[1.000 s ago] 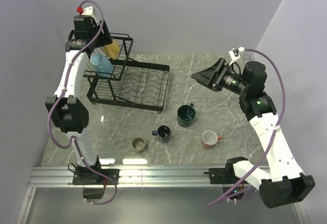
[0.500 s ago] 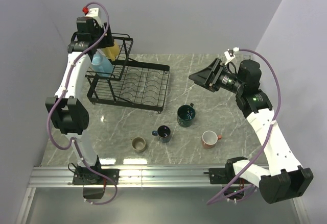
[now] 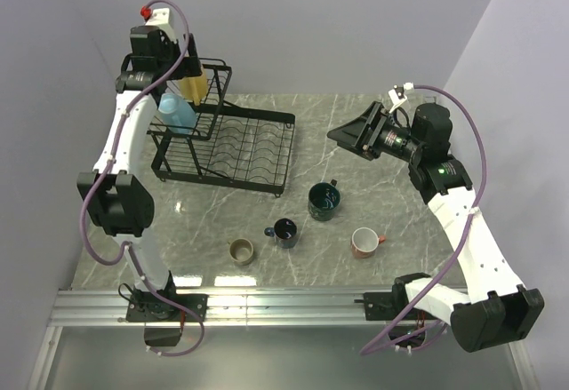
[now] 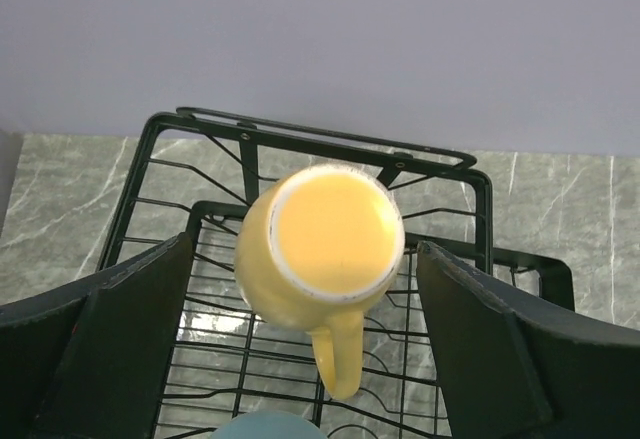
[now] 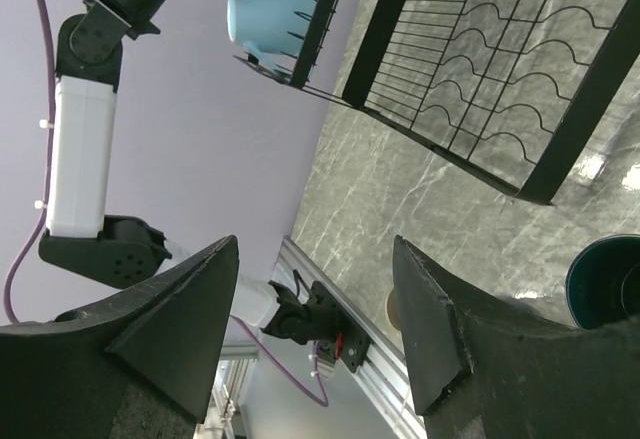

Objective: Load the cups into the dish rack

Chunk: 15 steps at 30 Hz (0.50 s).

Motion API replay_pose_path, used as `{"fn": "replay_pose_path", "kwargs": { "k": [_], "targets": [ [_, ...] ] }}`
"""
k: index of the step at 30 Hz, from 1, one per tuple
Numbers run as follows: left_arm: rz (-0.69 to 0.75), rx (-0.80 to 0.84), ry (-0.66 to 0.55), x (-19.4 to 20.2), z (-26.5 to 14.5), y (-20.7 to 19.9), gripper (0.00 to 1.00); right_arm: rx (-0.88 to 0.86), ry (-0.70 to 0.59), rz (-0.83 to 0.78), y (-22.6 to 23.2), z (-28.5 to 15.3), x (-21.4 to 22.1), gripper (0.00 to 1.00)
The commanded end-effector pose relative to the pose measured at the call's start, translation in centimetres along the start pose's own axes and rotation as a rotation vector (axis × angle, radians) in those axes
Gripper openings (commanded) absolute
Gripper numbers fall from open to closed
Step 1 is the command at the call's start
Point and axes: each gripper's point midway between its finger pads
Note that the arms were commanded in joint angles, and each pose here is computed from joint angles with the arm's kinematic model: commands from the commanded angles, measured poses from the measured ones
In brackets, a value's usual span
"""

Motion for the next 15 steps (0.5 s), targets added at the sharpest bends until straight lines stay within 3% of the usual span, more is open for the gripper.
{"fn": "replay_pose_path", "kwargs": {
  "k": [1,8,10,12,15],
  "targets": [
    [-0.004,0.047,-0.172,-6.3,-3.7,-2.2,0.99,-0.019,-0.019,-0.042,0.5,0.0,-0.4,0.70],
    [-0.051,0.000,-0.286,-10.4,-6.8,-2.1,0.99,-0.006,-0.009,-0.051,0.3,0.2,-0.4,0.70],
    [-0.067,-0.047,-0.353,-12.6,-8.7,-1.7,1.00,0.022,-0.012,-0.120,0.7,0.3,-0.9,0.70],
    [-0.082,-0.088,-0.412,-14.5,-10.8,-1.2,0.99,0.094,0.037,-0.142,0.1,0.8,-0.8,0.70],
    [-0.122,-0.146,-0.498,-17.0,-14.1,-0.5,0.99,0.203,0.214,-0.212,-1.6,2.0,1.9,0.69]
  ]
}}
Point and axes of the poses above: each gripper's point midway between its finger pads, its own z axis out along the fingers, its own y axis along the line the jaws close on, x = y × z, and after that the axes turned 10 degrees about -z, right-handed
